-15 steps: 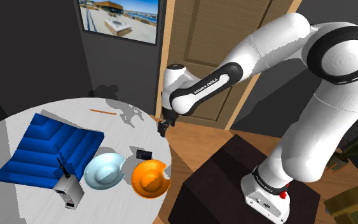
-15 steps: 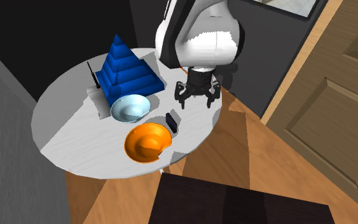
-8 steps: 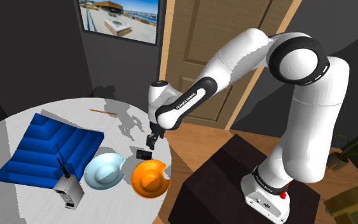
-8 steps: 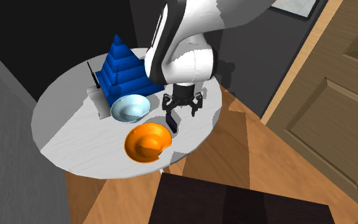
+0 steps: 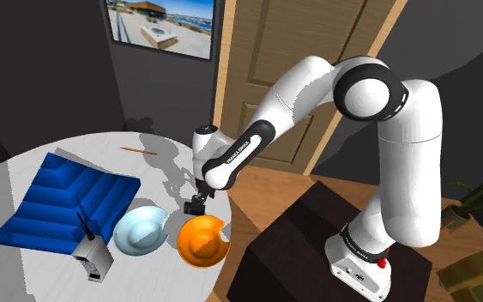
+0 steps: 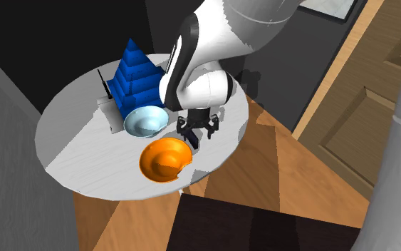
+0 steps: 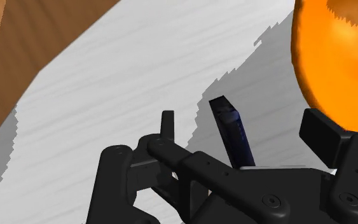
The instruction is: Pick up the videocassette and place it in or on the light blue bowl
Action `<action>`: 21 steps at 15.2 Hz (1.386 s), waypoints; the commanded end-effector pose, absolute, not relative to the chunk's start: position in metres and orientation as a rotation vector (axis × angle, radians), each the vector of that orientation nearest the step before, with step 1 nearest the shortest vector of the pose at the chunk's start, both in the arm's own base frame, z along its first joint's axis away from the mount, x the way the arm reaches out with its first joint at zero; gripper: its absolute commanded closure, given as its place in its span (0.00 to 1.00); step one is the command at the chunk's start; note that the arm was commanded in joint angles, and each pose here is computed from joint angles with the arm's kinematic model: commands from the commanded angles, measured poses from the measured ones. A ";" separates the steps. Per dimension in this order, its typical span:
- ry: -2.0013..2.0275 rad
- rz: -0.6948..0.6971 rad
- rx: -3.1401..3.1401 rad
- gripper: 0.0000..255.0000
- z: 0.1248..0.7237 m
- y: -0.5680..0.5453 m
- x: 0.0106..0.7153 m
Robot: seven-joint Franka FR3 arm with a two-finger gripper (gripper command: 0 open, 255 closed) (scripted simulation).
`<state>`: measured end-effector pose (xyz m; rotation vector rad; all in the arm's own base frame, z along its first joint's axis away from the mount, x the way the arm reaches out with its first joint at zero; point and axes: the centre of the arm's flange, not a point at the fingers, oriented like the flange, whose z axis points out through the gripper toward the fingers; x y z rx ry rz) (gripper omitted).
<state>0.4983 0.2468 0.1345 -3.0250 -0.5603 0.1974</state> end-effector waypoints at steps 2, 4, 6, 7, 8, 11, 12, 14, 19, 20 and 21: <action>-0.561 0.198 -3.025 0.00 0.115 0.248 0.496; -0.561 0.198 -3.025 0.00 0.115 0.248 0.496; -0.561 0.198 -3.025 0.00 0.115 0.248 0.496; -0.561 0.198 -3.025 0.00 0.115 0.248 0.496; -0.561 0.198 -3.025 0.00 0.115 0.248 0.496; -0.561 0.198 -3.025 1.00 0.116 0.249 0.495; -0.561 0.198 -3.025 1.00 0.115 0.249 0.496; -0.561 0.198 -3.025 1.00 0.115 0.249 0.496; -0.561 0.198 -3.025 1.00 0.115 0.249 0.496; -0.561 0.198 -3.025 1.00 0.115 0.248 0.496; -0.561 0.198 -3.025 1.00 0.121 0.248 0.496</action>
